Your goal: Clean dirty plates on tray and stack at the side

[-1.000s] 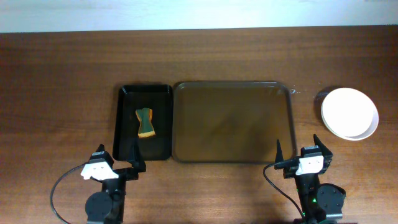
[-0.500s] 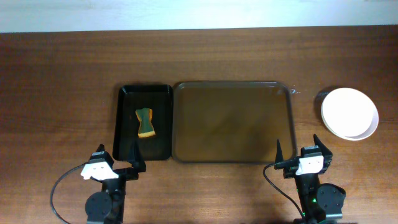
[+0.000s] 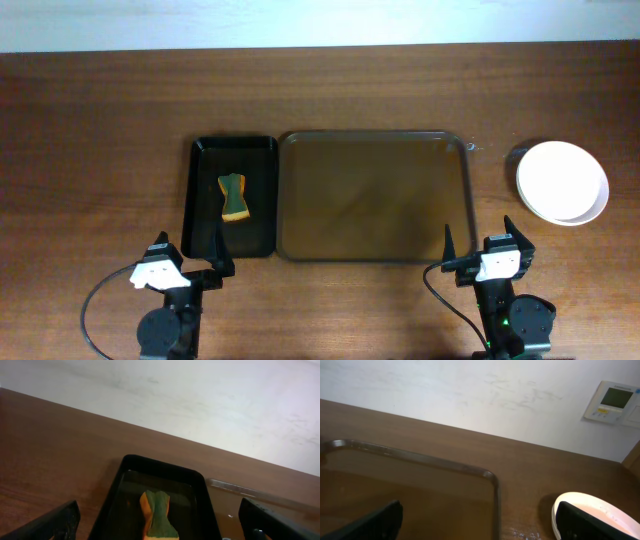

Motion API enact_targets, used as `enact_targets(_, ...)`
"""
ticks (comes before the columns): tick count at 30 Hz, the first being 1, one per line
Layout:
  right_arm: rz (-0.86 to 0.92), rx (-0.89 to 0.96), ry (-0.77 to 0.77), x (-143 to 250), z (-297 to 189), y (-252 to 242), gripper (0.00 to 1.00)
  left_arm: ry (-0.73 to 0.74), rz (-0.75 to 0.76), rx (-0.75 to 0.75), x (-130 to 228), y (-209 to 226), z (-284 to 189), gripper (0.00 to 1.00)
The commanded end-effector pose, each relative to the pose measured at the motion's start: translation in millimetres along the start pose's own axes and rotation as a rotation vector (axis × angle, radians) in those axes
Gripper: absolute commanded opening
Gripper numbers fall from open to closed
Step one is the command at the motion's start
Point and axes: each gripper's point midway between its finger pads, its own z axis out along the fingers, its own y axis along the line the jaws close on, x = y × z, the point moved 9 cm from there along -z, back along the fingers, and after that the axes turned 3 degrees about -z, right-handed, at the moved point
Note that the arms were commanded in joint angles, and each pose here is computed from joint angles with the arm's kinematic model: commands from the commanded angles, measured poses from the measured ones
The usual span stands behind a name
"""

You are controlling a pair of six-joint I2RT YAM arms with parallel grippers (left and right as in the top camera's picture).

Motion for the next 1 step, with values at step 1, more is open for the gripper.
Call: enact_targets(1,-0.004,-0.006,0.0,1.7,0.0,1.1,0.98,-0.003,0.008,-0.016,0.1,1.9,0.0,1.0)
